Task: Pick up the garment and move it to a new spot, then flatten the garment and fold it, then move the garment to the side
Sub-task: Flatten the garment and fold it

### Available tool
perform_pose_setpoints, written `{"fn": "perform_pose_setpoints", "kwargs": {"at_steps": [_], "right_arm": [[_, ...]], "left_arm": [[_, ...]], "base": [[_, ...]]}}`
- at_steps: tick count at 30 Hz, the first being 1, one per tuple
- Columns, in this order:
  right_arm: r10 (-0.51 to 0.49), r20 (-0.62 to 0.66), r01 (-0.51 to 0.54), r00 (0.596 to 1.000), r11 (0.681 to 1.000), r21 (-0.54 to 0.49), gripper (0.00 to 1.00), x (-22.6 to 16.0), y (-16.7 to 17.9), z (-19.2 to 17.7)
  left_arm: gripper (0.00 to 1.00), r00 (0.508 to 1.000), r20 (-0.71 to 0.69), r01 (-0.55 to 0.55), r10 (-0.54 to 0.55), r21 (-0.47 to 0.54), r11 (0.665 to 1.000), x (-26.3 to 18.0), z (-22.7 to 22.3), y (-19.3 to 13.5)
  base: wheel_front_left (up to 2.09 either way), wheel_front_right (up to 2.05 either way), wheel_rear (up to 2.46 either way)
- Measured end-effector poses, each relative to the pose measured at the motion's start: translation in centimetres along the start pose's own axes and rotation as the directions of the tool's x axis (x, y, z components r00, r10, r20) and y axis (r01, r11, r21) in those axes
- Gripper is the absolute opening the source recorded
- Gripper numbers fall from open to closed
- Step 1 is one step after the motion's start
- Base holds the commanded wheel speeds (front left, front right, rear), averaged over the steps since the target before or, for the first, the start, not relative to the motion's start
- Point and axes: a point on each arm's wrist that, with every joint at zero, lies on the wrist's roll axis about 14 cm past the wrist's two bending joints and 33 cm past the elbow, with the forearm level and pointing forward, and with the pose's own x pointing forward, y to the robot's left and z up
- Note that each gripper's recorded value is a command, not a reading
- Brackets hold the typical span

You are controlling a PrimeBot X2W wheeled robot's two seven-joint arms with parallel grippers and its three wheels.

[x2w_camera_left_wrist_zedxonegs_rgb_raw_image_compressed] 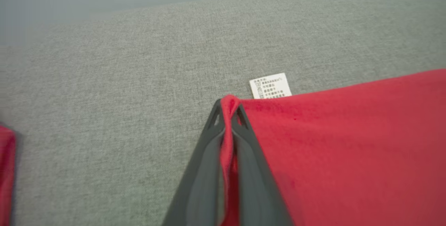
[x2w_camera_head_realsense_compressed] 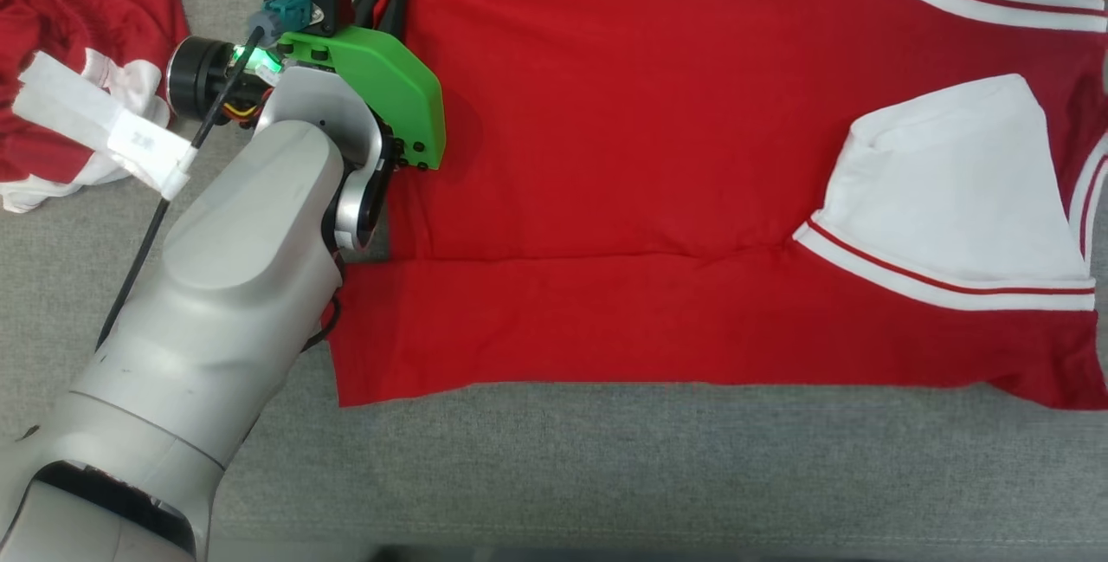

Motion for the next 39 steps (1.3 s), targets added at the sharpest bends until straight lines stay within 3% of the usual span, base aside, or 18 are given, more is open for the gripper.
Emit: {"fn": "perform_pose_setpoints", "kwargs": {"at_steps": [10, 18, 23, 30, 39], "right_arm": [[0.061, 0.085, -0.063, 0.995, 0.998, 0.030, 0.00, -4.3, 0.8, 0.7], [0.124, 0.080, -0.128, 0.989, 0.990, 0.053, 0.00, -9.6, 1.5, -1.6], [0.140, 0.044, -0.144, 0.989, 0.985, 0.095, 0.00, -13.3, 1.6, -4.2], [0.157, -0.019, -0.151, 0.987, 0.969, 0.195, 0.00, -17.8, 3.2, -8.3], [0.162, -0.052, -0.144, 0.986, 0.959, 0.244, 0.00, -20.9, 4.8, -9.5]], "left_arm": [[0.00, 0.996, 0.071, 0.046, -0.048, 0.024, 0.999, -1.9, 1.1, -1.8], [0.00, 0.981, 0.176, 0.067, -0.077, 0.063, 0.996, -4.5, 2.0, -2.5], [0.00, 0.963, 0.223, 0.115, -0.150, 0.159, 0.980, -6.4, 2.7, -3.4], [0.00, 0.960, 0.255, 0.078, -0.116, 0.152, 0.985, -8.1, 2.2, -2.5], [0.00, 0.968, 0.230, 0.071, -0.103, 0.141, 0.987, -9.7, -0.2, -2.1]], "base": [[0.00, 0.00, 0.00], [0.00, 0.00, 0.00], [0.00, 0.00, 0.00], [0.00, 0.00, 0.00], [0.00, 0.00, 0.00]]}}
